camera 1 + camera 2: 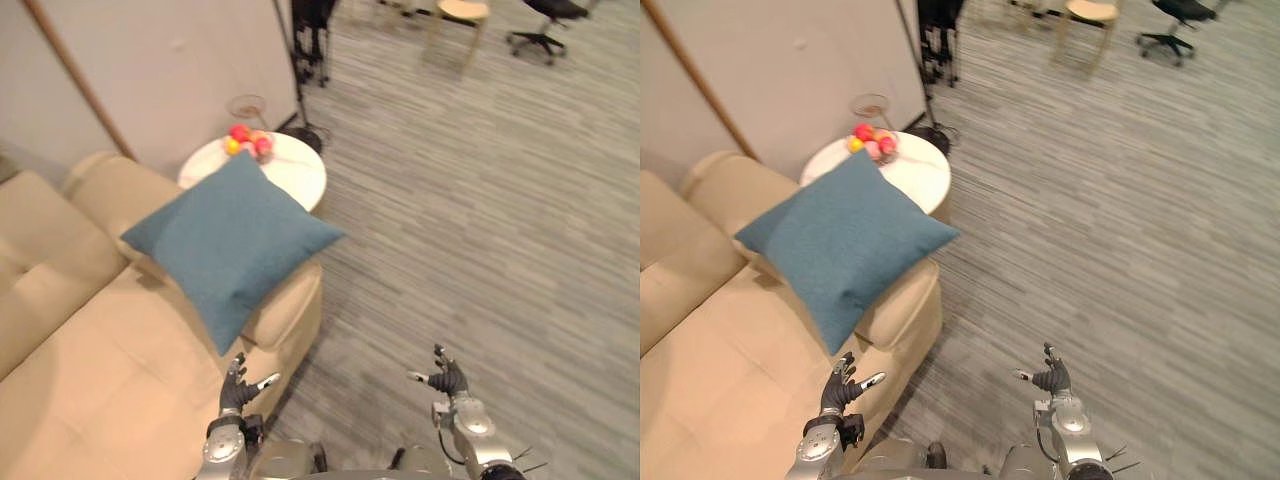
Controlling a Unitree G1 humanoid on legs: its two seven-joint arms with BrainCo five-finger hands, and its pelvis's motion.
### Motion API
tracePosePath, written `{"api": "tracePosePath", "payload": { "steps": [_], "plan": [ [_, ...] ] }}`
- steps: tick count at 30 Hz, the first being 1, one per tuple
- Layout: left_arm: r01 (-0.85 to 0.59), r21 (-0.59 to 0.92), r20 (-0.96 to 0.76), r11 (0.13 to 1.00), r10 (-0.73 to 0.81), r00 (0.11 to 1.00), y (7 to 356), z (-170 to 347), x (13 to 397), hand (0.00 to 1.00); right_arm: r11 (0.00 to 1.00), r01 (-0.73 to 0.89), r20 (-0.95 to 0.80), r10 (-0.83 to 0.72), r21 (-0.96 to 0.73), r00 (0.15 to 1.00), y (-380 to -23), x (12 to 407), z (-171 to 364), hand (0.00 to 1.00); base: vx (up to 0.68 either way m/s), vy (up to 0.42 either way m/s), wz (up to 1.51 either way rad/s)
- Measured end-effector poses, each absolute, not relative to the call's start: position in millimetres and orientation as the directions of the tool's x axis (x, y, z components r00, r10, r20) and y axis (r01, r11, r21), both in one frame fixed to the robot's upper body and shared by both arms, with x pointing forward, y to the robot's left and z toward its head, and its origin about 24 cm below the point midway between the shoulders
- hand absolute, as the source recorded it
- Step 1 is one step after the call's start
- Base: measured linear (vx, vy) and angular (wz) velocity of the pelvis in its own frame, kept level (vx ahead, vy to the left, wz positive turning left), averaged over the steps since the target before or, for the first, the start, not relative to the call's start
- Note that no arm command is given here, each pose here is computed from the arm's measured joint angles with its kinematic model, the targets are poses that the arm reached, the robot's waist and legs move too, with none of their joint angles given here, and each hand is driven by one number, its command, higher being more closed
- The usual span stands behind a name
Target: Pick up cushions and gather them together orderly.
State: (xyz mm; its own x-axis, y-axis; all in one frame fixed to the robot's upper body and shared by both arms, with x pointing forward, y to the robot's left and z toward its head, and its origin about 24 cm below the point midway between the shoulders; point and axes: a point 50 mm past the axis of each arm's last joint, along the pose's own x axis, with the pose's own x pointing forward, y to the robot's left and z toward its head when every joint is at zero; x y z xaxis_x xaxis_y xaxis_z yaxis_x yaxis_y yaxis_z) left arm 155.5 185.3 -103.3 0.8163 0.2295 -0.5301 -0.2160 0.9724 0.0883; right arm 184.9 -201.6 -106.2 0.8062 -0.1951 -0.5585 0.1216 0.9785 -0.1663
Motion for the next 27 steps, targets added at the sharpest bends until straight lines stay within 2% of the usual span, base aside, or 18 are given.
{"api": "tracePosePath", "payload": {
  "steps": [6,10,13,17,19,27],
  "plan": [
    [-0.162,0.09,-0.525,0.983,0.185,0.831,176.0,-103.3,166.9,0.0,0.973,0.148,-0.607,-0.225,-0.175,0.763,-207.9,161.0,-116.3,0.0,0.33,-0.277,1.74],
    [-0.131,0.064,-0.531,0.989,0.145,0.835,161.7,-104.8,165.8,0.0,0.969,0.179,-0.572,-0.244,-0.168,0.783,-212.8,171.1,-109.2,0.0,0.25,-0.294,0.98],
    [-0.128,0.053,-0.513,0.99,0.137,0.847,158.4,-101.1,173.9,0.0,0.965,0.219,-0.581,-0.263,-0.146,0.77,-212.0,163.9,-111.4,0.0,0.14,-0.232,1.18],
    [-0.08,0.059,-0.5,0.995,0.098,0.86,152.5,-98.5,179.5,0.0,0.949,0.287,-0.566,-0.31,-0.131,0.764,-221.6,165.5,-108.5,0.0,0.06,-0.045,0.95],
    [-0.072,0.079,-0.488,0.994,0.102,0.867,157.7,-96.1,185.0,0.0,0.946,0.302,-0.568,-0.315,-0.121,0.76,-221.6,166.1,-108.8,0.0,0.0,0.055,0.51],
    [-0.081,0.129,-0.557,0.988,0.139,0.819,174.6,-109.9,162.1,0.0,0.942,0.312,-0.582,-0.323,-0.123,0.746,-222.1,166.8,-111.3,0.0,-0.06,0.055,-0.14]
  ]
}}
